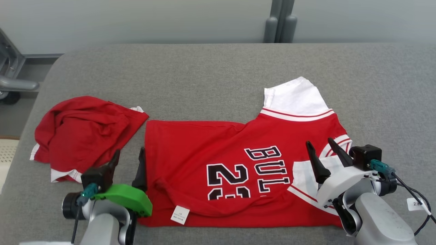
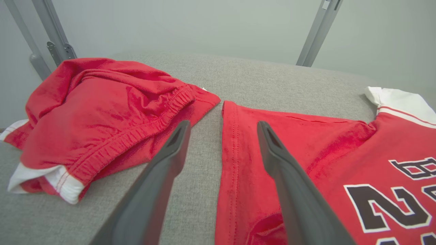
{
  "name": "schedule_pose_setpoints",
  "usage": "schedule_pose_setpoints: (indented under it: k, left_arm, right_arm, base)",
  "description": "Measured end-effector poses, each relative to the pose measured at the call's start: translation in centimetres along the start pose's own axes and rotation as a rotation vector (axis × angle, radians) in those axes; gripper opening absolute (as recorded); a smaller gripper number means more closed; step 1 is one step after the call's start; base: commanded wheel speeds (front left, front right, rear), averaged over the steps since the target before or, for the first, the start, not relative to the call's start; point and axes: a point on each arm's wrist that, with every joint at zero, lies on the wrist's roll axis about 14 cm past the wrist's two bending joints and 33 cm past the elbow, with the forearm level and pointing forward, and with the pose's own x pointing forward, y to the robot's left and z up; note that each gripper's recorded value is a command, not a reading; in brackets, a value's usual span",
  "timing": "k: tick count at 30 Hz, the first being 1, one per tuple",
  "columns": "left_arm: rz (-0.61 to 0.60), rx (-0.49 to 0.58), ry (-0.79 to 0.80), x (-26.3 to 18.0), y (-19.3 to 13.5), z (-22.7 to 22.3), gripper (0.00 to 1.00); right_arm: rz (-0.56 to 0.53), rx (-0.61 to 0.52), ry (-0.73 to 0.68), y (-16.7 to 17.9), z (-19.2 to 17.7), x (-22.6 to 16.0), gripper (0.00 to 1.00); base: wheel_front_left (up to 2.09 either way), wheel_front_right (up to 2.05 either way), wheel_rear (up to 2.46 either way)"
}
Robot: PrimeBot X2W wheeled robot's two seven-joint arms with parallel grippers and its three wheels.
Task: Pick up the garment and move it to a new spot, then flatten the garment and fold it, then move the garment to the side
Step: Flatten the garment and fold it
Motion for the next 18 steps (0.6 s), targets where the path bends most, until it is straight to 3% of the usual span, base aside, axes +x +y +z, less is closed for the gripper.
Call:
schedule_pose_setpoints:
  k: [7,18]
  left_arm:
    - [-0.039,0.04,0.036,5.2,-0.6,0.5,1.0]
    - [-0.037,0.025,0.194,9.5,-0.7,-4.0,1.0]
  right_arm:
    - [-0.051,0.0,0.004,-2.5,-0.4,-0.6,1.0]
    - [-0.135,0.014,-0.031,-6.5,0.4,-0.3,1.0]
  base:
    - [0.0,0.0,0.0]
    - [0.0,0.0,0.0]
